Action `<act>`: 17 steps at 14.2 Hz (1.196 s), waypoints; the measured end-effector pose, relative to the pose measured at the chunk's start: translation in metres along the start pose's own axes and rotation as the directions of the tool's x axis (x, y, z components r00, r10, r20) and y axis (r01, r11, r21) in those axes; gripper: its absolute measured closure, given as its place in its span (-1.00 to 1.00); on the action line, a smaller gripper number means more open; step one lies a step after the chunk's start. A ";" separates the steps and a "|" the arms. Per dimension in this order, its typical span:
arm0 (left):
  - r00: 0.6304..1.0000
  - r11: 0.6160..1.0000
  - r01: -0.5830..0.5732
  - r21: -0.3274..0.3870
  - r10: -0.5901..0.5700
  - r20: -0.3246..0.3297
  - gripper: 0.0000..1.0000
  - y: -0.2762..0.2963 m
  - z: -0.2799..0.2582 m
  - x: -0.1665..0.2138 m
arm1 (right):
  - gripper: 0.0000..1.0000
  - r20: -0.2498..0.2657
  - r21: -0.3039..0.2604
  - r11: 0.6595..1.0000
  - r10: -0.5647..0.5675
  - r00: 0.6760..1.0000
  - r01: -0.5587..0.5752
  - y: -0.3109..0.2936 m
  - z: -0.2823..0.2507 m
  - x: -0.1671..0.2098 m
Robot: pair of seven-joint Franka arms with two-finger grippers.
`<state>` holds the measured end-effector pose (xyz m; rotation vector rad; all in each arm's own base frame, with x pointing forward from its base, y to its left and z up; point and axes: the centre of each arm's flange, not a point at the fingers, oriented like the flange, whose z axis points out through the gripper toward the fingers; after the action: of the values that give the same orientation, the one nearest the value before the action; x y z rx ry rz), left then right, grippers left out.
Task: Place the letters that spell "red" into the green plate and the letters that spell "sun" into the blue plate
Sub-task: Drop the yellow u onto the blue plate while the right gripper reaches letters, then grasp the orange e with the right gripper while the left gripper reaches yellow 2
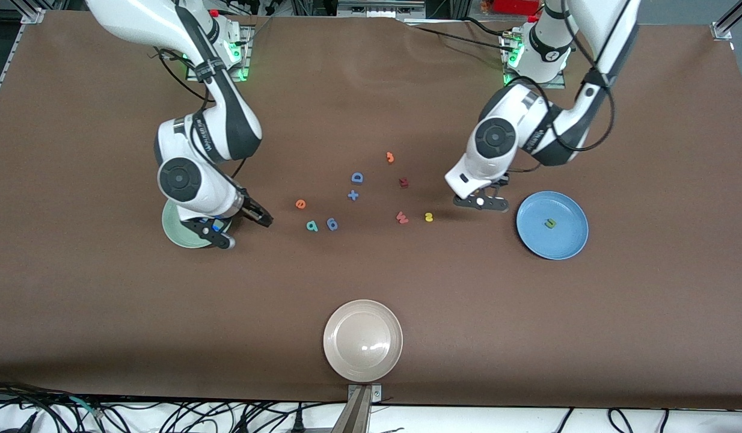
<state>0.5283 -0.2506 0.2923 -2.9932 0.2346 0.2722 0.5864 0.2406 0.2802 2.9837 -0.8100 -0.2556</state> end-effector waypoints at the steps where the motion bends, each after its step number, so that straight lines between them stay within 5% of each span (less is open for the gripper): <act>1: 1.000 1.000 -0.025 -0.008 0.025 -0.005 0.46 -0.023 -0.006 0.010 | -0.99 0.002 0.002 1.000 0.006 1.000 -0.006 -0.006 0.006 -0.005; 6: 0.993 0.993 -0.114 0.013 0.113 0.029 0.46 -0.139 0.026 0.033 | -0.99 0.036 0.015 0.999 0.050 0.998 -0.050 -0.039 0.051 -0.036; 13: 0.992 0.994 -0.106 -0.031 0.108 0.060 0.45 -0.158 0.088 0.045 | -0.98 0.069 -0.008 0.999 0.044 0.997 -0.044 -0.051 0.096 -0.053; 17: 0.992 0.994 -0.100 -0.042 0.103 0.077 -0.22 -0.161 0.099 0.045 | -0.97 0.084 -0.036 0.999 0.044 0.996 -0.041 -0.045 0.112 -0.058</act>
<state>0.5824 -0.0856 0.2055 -3.0042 0.3778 0.4088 0.5406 0.3099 0.1746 2.9376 -0.8664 -0.3927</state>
